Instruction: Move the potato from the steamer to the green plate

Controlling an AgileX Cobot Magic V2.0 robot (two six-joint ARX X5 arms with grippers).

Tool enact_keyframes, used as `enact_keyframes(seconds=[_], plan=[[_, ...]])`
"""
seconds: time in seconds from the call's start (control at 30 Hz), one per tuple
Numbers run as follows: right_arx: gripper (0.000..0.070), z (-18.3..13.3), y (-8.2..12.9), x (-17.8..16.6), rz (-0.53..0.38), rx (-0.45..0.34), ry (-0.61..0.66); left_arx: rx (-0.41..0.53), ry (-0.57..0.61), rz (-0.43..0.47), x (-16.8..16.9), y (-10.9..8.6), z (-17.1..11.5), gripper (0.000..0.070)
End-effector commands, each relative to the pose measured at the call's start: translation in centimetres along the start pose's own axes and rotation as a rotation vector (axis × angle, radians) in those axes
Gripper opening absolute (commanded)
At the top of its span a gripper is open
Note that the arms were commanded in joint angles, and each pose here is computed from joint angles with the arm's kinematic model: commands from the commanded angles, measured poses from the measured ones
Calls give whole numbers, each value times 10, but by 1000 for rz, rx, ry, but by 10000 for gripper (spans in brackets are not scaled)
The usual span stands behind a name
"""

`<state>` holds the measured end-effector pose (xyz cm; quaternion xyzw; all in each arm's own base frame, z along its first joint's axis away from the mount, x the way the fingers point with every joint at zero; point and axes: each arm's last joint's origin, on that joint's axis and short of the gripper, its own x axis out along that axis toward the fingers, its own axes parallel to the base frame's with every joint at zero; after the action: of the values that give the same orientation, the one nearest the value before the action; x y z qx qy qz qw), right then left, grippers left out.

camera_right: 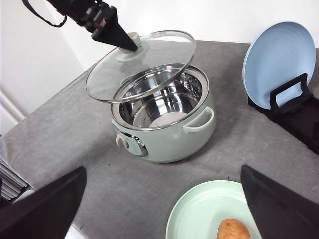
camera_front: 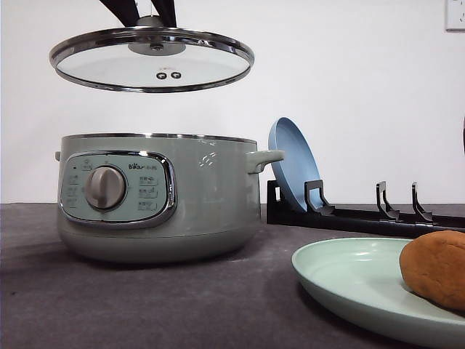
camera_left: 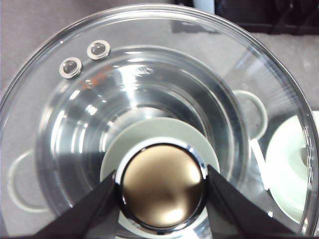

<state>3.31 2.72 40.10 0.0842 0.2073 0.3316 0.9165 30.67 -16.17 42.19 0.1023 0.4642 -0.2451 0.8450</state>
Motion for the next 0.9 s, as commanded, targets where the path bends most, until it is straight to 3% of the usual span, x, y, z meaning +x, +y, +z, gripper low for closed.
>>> enact_keyframes(seconds=[0.0,0.27,0.87], plan=[[624,3,2,-3,9,-30,-19,12,-44,-5,-1,-3,7,0],[624,3,2,-3,9,-48,-19,0,60,16,28,-2,7,0],[624,4,1,-3,1,-46,-21,2,110,53,55,0,11,0]])
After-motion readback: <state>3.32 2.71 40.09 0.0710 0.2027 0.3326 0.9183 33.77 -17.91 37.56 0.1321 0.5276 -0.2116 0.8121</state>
